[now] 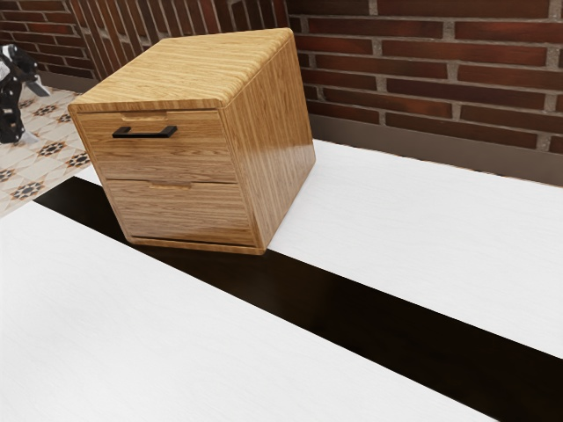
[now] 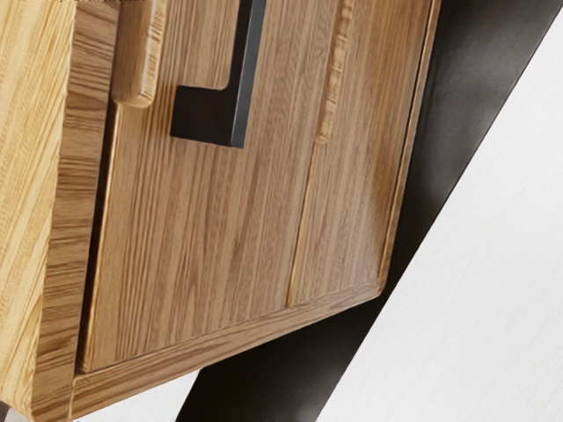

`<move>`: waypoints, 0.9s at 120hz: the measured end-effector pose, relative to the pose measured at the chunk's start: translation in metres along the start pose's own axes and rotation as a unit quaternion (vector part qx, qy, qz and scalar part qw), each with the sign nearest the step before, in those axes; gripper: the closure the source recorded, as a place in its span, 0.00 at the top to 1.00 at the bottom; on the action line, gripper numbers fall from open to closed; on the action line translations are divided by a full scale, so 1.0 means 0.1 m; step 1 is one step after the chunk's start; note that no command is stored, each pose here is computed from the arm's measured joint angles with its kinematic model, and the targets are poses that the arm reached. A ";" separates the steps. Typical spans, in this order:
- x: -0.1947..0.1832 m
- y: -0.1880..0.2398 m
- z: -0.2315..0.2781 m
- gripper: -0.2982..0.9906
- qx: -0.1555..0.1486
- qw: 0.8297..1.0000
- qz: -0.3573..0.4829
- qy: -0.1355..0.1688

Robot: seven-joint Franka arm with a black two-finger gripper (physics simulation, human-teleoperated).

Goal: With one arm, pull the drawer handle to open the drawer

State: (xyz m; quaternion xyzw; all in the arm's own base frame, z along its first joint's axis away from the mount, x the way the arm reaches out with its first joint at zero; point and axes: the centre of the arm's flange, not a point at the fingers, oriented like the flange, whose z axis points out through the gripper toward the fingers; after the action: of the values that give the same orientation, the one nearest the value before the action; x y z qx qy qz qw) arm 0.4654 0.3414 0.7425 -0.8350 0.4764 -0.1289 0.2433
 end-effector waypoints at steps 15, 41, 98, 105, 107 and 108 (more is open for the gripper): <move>0.01 -0.04 0.08 0.77 0.006 1.000 -0.003 -0.004; 0.07 -0.06 0.12 0.77 0.014 1.000 -0.004 -0.001; 0.17 -0.05 0.39 0.77 -0.001 1.000 -0.002 -0.003; 0.17 -0.05 0.41 0.77 -0.002 1.000 -0.003 -0.004; 0.17 -0.06 0.43 0.77 -0.003 1.000 -0.004 -0.004; 0.17 -0.06 0.44 0.77 -0.003 1.000 -0.004 -0.004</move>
State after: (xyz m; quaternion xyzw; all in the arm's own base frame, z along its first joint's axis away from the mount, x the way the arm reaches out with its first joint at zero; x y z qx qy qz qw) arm 0.4981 0.3416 0.7080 -0.8384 0.4722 -0.1247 0.2420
